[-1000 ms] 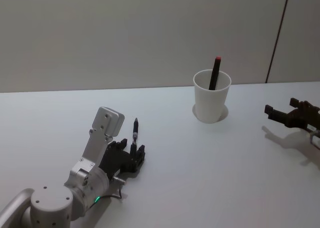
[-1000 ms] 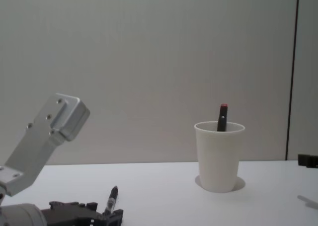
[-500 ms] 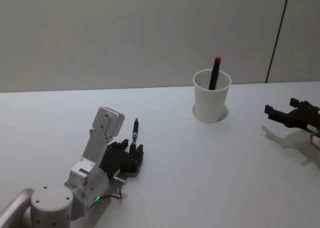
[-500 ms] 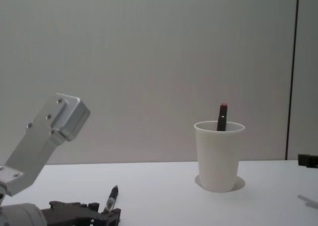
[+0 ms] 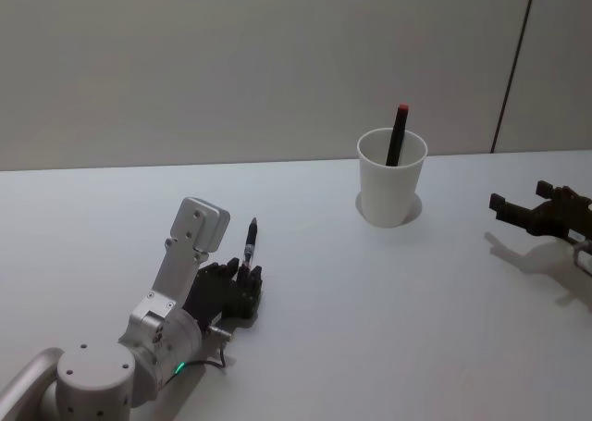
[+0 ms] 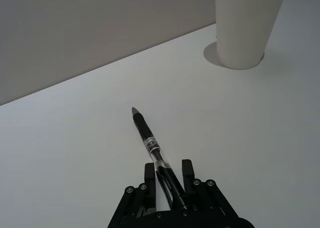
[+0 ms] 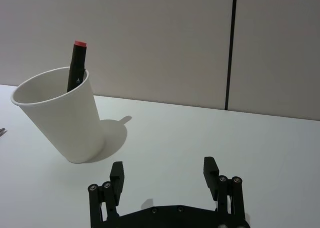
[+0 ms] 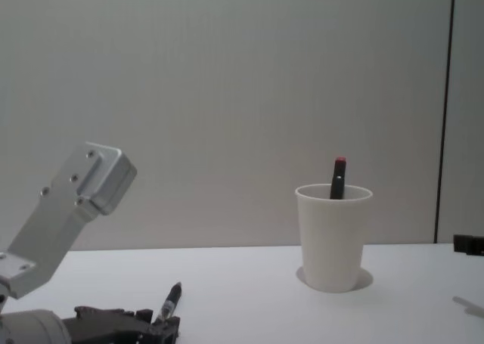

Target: Place the pen into the pen holder.

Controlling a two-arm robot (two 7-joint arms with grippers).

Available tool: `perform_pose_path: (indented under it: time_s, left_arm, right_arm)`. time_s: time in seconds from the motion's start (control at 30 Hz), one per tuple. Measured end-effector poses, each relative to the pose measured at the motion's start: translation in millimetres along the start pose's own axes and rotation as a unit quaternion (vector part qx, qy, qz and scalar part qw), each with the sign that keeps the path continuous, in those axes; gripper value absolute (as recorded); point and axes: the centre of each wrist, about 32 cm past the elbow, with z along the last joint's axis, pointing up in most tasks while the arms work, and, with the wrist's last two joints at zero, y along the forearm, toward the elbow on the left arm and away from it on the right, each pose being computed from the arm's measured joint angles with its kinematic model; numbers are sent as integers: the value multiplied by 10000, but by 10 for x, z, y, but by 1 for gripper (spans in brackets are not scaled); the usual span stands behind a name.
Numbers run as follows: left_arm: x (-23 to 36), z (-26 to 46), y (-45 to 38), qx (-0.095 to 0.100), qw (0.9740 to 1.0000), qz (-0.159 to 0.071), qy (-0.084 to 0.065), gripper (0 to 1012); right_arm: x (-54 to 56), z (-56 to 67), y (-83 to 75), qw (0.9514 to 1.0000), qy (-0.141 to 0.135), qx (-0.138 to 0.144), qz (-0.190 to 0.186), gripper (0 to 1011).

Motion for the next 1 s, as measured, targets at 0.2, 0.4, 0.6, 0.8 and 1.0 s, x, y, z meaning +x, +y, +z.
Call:
perform_pose_path:
  time_s: [0.2, 0.4, 0.6, 0.8, 1.0]
  left_arm:
    - [0, -1, 0, 6, 10000, 1, 0, 287]
    - [2, -2, 0, 8, 10000, 4, 0, 250]
    - [2, -2, 0, 8, 10000, 5, 0, 209]
    - [1, -2, 0, 9, 10000, 6, -1, 179]
    - [1, -2, -1, 9, 10000, 6, -1, 171]
  right_arm:
    - [0, 0, 0, 10000, 0, 0, 0, 1002]
    - [0, 0, 0, 10000, 0, 0, 0, 1002]
    - [0, 0, 0, 10000, 0, 0, 0, 1002]
    - [0, 0, 0, 10000, 0, 0, 0, 1002]
    - [0, 0, 0, 10000, 0, 0, 0, 1002]
